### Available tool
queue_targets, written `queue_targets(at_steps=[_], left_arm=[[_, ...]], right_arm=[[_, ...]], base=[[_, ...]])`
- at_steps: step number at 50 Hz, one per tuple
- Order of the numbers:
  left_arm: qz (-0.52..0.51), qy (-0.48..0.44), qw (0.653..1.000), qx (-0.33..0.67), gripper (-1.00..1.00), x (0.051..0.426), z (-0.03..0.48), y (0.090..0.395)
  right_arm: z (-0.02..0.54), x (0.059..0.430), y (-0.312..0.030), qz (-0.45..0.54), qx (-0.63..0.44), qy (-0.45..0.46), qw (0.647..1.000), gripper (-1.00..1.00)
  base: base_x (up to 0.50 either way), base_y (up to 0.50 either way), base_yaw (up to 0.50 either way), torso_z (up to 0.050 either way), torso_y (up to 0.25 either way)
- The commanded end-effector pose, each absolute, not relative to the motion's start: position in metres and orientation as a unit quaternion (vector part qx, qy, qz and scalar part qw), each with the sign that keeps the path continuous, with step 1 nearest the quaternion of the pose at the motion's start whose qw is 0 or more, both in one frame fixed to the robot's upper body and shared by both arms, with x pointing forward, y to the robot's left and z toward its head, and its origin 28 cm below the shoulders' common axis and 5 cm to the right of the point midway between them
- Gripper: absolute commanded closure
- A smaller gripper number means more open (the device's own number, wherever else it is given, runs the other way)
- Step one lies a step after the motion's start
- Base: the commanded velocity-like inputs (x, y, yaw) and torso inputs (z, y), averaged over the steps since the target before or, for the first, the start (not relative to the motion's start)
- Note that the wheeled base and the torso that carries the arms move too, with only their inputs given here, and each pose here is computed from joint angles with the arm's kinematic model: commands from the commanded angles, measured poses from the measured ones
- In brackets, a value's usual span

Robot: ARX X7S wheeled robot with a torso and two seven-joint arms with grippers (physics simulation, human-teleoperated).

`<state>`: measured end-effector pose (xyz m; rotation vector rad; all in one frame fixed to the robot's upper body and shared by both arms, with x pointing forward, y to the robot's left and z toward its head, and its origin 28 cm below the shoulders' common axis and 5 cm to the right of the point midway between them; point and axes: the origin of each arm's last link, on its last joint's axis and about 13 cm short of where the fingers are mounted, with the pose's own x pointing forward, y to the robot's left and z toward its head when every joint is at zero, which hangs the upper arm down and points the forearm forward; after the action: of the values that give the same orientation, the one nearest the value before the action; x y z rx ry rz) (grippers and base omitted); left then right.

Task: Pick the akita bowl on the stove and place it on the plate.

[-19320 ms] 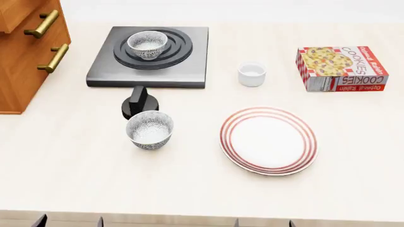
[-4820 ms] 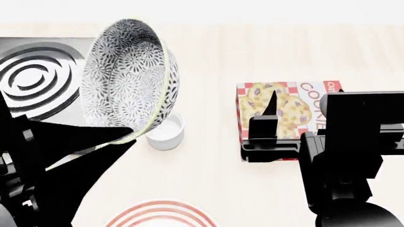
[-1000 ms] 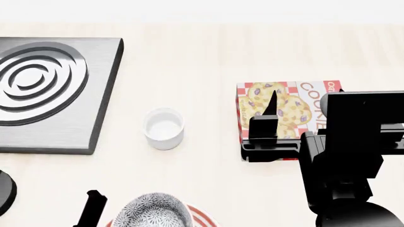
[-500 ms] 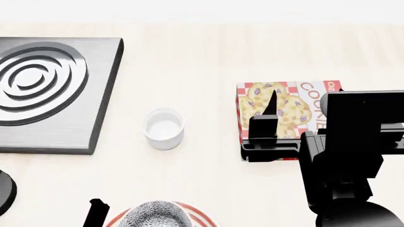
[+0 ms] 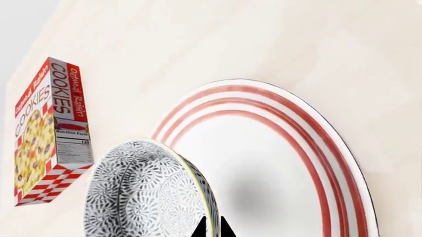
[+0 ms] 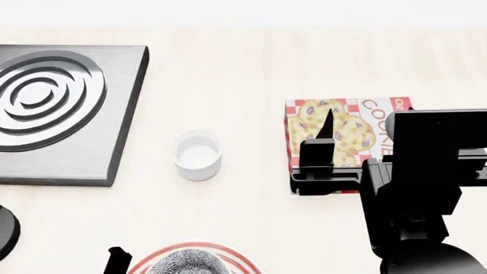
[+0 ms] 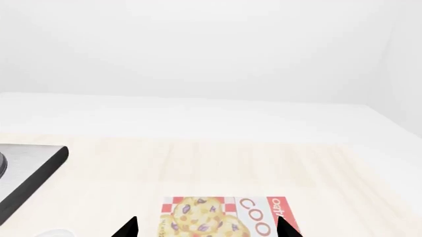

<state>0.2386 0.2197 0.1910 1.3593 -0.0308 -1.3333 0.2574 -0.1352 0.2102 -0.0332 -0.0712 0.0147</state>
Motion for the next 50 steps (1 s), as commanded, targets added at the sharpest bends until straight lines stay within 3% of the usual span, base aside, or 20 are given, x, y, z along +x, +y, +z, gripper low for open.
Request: queue_targets(at_steps=[1, 21, 50], left_arm=[[-0.568, -0.019, 0.585, 0.579, 1.0, 0.238, 0.189, 0.219], [-0.562, -0.014, 0.601, 0.568, 1.0, 0.238, 0.181, 0.22], [-0.562, -0.009, 0.599, 0.57, 1.0, 0.235, 0.174, 0.219]], right_arm=[[0.21, 0.258, -0.135, 0.007, -0.016, -0.036, 0.999, -1.0], [0.212, 0.257, -0.135, 0.007, -0.016, -0.036, 0.999, -1.0], [0.211, 0.257, -0.135, 0.007, -0.016, -0.035, 0.999, -1.0]], base=[[0.0, 0.0, 0.0, 0.0, 0.0], [0.0, 0.0, 0.0, 0.0, 0.001], [0.0, 0.0, 0.0, 0.0, 0.0]])
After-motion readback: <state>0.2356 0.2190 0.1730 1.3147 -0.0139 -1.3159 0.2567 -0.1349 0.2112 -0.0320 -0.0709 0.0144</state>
